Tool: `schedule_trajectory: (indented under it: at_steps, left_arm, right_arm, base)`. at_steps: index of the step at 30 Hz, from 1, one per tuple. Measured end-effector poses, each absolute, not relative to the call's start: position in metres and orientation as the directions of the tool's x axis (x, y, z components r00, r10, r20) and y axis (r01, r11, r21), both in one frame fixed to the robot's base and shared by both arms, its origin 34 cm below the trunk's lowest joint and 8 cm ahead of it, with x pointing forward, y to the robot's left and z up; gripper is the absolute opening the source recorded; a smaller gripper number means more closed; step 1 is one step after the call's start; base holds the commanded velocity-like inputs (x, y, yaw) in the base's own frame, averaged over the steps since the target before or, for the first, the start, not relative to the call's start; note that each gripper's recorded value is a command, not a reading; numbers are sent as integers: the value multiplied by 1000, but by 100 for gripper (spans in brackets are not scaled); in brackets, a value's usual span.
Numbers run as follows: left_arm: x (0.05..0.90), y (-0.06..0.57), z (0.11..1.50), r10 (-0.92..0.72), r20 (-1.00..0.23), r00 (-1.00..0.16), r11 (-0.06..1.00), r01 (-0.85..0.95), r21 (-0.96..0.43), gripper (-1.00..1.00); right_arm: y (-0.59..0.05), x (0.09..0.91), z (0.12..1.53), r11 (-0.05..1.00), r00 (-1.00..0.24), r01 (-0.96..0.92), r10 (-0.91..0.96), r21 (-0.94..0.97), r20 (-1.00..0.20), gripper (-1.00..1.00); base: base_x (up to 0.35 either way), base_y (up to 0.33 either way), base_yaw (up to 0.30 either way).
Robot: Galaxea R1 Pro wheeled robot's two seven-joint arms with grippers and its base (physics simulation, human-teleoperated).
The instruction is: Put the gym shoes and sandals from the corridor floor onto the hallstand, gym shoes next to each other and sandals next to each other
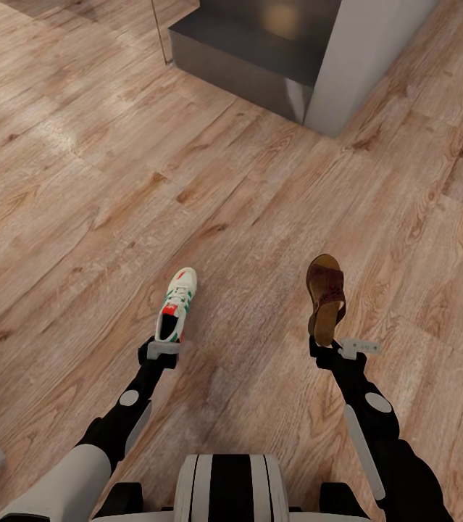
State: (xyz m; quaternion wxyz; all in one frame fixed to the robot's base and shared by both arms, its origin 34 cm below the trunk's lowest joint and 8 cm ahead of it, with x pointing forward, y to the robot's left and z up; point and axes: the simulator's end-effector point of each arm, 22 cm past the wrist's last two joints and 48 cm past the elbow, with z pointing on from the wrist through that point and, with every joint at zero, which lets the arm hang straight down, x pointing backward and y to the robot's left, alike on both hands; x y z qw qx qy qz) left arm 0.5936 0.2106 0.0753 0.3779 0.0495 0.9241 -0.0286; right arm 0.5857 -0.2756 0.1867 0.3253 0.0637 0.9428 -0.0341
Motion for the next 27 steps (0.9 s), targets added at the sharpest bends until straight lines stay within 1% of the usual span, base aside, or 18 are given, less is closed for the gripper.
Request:
schedule_trajectory:
  at_steps: [27]
  left_arm:
    - [597, 211, 77, 70, -706, -704, 994, 112, -14, -100]
  right_arm:
    - [-275, 585, 187, 990, -781, 142, 98, -23, -617, -100]
  base:
    - [0, 0, 0]
